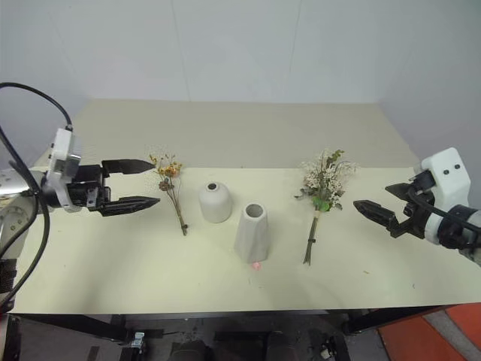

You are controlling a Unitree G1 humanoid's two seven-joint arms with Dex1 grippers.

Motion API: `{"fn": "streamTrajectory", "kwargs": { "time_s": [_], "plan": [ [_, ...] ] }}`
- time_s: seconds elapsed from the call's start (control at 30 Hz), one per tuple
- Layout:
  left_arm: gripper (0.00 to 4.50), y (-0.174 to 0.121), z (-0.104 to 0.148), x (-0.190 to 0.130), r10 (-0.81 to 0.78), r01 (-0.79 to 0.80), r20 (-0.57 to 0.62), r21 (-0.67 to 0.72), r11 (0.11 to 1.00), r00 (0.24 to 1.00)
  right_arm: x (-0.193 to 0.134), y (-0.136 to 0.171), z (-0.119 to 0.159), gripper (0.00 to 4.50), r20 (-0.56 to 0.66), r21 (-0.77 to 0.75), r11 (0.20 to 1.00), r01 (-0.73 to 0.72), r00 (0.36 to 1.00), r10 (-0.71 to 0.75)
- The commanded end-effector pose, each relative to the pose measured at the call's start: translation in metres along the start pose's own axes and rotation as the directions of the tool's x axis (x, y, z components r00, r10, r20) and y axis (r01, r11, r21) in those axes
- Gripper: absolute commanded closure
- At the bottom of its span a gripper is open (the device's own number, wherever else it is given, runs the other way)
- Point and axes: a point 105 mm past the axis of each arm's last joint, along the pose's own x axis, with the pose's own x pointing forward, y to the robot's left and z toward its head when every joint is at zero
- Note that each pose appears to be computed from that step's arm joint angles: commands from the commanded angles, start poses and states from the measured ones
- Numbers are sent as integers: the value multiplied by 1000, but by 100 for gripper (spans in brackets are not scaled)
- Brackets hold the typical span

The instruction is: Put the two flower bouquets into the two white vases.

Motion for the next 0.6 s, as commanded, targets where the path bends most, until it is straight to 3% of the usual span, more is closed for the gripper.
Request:
{"fn": "streamTrajectory", "kwargs": {
  "time_s": [0.03,0.37,0.47,0.6],
  "plan": [
    [1,-3,12,-5,10,-11,15,47,999,1000,-1,-3,9,0,20,-31,999,6,1000,-5],
    [1,-6,9,-5,49,-49,-22,9,999,999,6,0,9,0,0,-39,999,-35,999,35],
    [1,12,-6,2,175,-181,-163,-25,983,971,11,9,15,0,22,-58,995,-78,997,80],
    [1,34,-30,19,287,-350,-432,-72,934,855,18,27,29,0,56,-117,979,-164,984,172]
  ]
}}
